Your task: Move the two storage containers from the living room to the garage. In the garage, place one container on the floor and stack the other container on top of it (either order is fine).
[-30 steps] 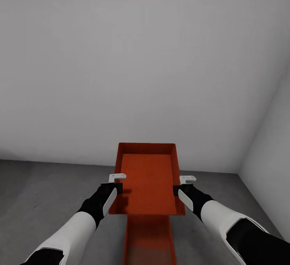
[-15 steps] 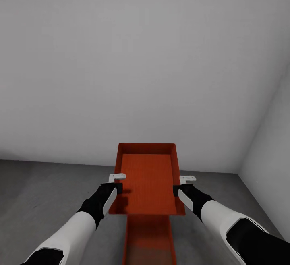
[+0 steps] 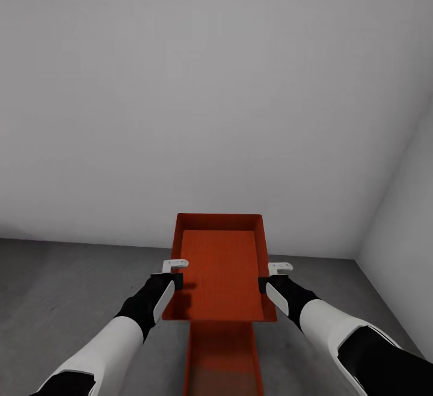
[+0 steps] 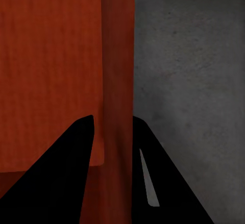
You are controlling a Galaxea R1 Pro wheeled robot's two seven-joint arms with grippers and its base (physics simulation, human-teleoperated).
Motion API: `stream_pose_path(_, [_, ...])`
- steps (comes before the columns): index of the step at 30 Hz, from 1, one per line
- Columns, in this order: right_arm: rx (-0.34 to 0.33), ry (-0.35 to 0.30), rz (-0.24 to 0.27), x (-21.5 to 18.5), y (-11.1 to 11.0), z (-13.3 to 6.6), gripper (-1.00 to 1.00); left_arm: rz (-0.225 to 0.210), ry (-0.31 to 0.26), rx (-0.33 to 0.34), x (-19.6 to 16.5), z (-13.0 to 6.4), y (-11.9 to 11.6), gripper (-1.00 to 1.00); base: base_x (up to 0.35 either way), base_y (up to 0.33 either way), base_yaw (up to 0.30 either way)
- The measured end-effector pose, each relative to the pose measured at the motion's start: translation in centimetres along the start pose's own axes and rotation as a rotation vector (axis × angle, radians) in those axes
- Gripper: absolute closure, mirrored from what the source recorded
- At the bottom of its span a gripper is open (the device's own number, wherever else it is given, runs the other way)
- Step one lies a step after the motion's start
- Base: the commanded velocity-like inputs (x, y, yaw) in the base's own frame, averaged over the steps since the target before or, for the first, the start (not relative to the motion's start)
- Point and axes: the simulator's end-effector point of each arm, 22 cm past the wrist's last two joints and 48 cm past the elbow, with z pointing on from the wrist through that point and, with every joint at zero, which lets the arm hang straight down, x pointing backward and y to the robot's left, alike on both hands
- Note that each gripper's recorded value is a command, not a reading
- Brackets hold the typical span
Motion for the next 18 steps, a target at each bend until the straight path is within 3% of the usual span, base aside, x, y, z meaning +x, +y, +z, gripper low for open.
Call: stream_pose_path(18, [0.0,0.003,0.0,0.15,0.02,0.13,1.0,0.001,0.003,0.0,0.13,0.12,0.0,1.0,0.0,0.0,0.0])
